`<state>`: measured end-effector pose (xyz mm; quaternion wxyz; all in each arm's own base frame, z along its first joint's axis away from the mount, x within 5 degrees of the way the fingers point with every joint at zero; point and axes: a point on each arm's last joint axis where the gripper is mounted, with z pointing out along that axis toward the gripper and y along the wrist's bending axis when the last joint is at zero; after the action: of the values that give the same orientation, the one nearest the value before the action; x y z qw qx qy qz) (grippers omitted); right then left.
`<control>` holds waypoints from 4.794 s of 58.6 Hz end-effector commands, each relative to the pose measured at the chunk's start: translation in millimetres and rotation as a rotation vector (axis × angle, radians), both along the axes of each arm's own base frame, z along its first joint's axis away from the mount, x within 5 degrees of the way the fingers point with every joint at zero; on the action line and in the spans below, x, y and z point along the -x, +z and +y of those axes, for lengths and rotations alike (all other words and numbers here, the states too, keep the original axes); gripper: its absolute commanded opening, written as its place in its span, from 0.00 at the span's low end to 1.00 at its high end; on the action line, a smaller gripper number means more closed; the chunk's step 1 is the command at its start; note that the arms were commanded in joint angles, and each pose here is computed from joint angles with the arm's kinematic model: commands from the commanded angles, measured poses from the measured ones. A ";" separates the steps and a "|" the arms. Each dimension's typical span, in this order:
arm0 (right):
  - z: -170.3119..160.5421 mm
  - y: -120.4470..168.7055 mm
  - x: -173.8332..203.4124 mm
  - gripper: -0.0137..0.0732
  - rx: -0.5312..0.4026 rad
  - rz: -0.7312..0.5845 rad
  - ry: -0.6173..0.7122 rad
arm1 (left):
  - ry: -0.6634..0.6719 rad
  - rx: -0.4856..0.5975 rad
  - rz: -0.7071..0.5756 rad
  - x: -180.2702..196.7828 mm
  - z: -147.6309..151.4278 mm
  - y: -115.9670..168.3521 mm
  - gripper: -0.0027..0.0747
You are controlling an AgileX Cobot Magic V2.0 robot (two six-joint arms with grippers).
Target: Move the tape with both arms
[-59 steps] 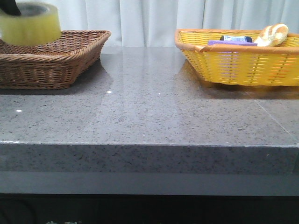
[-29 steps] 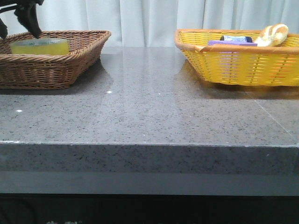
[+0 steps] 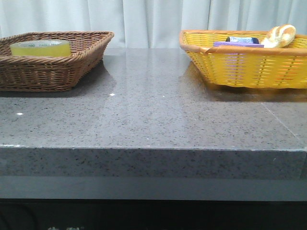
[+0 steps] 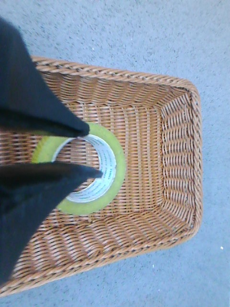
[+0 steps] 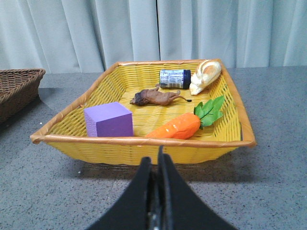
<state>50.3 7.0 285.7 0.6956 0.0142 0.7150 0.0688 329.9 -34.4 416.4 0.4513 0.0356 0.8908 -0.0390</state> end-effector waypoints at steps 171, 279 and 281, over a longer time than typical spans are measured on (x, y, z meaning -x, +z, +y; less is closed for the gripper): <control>-1.4 14.6 0.7 0.08 -0.007 -0.084 -0.015 | 0.046 0.087 -0.555 273.8 29.1 -230.2 0.01; -3.4 -84.0 -3.1 0.08 -0.006 -0.002 -0.024 | 0.046 0.087 -0.555 273.8 29.1 -230.2 0.01; -3.4 -84.0 -3.1 0.08 -0.006 -0.002 -0.024 | 0.046 0.087 -0.555 273.8 29.1 -230.2 0.01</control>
<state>55.7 4.7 185.2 0.6523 0.0257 0.7547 0.0649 55.3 -5.6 190.6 0.6563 0.0160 0.7529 -0.0473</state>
